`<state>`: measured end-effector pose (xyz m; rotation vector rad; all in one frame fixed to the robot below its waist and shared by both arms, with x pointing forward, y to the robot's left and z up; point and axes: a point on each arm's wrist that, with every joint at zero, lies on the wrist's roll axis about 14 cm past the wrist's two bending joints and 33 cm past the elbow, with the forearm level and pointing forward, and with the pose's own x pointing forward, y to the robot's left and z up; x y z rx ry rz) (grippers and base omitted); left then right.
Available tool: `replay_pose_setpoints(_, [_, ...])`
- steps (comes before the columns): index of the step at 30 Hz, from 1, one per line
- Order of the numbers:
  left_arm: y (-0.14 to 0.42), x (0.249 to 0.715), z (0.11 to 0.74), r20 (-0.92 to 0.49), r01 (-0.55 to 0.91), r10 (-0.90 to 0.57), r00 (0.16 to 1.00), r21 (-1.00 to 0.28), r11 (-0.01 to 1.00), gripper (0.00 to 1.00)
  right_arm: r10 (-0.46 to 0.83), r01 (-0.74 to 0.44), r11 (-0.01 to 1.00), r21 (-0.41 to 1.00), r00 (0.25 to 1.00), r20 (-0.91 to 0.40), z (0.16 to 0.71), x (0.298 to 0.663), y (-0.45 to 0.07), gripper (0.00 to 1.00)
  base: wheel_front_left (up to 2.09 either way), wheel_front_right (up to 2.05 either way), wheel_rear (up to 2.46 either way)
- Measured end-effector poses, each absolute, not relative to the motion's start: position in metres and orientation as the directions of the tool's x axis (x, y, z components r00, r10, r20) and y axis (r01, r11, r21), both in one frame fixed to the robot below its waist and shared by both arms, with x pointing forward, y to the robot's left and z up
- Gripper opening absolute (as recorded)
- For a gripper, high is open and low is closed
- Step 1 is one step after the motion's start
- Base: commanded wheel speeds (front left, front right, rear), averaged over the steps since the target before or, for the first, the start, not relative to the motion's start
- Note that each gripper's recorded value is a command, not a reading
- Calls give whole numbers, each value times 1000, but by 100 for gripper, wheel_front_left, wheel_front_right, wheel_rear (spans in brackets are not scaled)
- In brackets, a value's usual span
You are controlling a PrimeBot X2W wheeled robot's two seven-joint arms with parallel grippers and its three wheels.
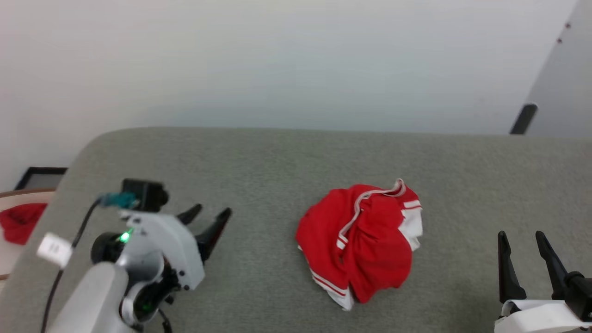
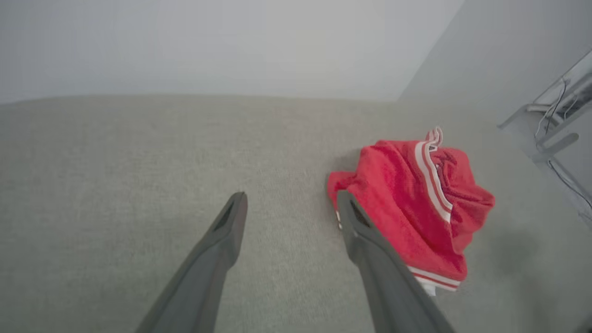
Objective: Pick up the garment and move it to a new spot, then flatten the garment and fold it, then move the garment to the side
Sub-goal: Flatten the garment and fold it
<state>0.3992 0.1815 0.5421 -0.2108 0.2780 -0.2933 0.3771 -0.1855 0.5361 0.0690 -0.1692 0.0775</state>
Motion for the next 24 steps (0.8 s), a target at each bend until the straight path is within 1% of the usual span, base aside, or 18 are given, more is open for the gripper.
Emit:
replay_pose_setpoints(5, [144,403,535,-420,332,-429,800,-287,899,100,34,-48,996,75,985,168,535,379,-196,100,0,0,0])
replay_pose_setpoints(8, [121,398,523,-521,362,-488,701,-330,872,100,19,-32,996,81,986,163,533,381,-201,100,0,0,0])
replay_pose_setpoints(11, [105,389,504,-627,384,-506,593,-332,862,100,1,-16,996,90,987,158,531,383,-205,100,0,0,0])
replay_pose_setpoints(16, [85,381,481,-714,400,-529,459,-366,840,100,-29,15,995,99,989,146,527,383,-213,100,0,0,0])
replay_pose_setpoints(21, [65,378,462,-746,405,-555,367,-409,817,100,-56,42,993,107,990,130,521,383,-220,100,0,0,0])
replay_pose_setpoints(24, [61,379,448,-762,389,-558,329,-429,815,100,-71,58,992,112,990,119,517,383,-225,100,0,0,0])
